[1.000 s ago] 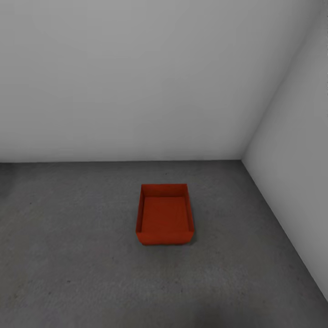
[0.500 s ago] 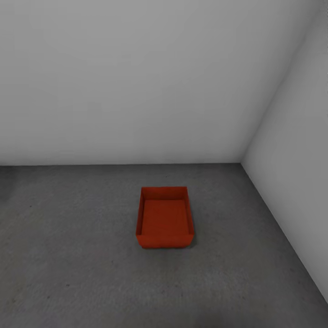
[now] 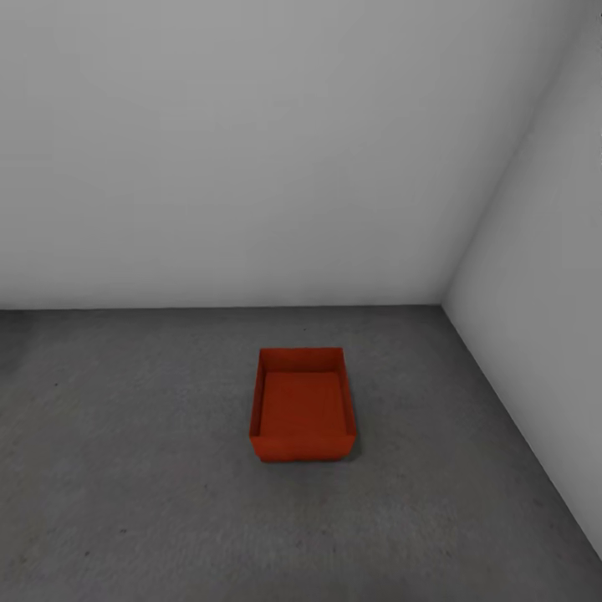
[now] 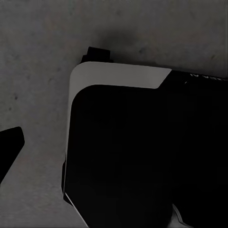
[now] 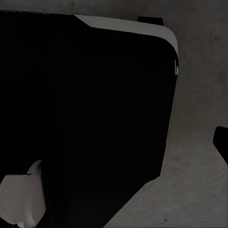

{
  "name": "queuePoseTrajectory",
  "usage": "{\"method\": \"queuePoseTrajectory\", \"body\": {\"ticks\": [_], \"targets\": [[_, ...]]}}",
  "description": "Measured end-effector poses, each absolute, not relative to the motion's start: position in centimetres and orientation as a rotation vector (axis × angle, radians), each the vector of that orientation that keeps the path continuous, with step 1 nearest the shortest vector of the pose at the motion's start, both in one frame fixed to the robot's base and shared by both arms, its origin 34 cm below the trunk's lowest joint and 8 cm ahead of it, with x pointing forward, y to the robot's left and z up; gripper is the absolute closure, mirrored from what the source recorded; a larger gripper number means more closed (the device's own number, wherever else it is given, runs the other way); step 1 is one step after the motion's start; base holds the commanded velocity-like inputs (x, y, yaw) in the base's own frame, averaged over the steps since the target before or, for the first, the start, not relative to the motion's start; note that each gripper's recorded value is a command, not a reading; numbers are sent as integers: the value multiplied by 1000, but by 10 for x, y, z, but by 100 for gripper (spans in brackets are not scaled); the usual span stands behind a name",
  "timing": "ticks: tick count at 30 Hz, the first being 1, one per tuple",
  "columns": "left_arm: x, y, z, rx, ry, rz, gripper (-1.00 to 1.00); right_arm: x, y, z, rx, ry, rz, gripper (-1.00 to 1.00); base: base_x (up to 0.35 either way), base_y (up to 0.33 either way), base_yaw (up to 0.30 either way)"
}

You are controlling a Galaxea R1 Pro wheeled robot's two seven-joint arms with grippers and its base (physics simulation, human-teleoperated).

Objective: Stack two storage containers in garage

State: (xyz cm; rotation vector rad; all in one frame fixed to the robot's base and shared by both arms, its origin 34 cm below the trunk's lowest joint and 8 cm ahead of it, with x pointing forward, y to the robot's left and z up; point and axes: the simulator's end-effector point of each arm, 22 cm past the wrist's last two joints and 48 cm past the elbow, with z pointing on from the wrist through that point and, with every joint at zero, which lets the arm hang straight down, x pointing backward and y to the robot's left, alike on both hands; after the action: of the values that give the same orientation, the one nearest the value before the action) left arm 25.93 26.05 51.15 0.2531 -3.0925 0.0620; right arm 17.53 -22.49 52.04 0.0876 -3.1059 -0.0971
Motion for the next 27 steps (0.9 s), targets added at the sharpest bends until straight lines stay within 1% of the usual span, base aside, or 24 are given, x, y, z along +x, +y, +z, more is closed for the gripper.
{"method": "queuePoseTrajectory", "body": {"ticks": [27], "targets": [[275, 259, 517, 255, -3133, 72, -100, 192, -224, 523, 90, -3148, -98, -100, 0, 0, 0]]}}
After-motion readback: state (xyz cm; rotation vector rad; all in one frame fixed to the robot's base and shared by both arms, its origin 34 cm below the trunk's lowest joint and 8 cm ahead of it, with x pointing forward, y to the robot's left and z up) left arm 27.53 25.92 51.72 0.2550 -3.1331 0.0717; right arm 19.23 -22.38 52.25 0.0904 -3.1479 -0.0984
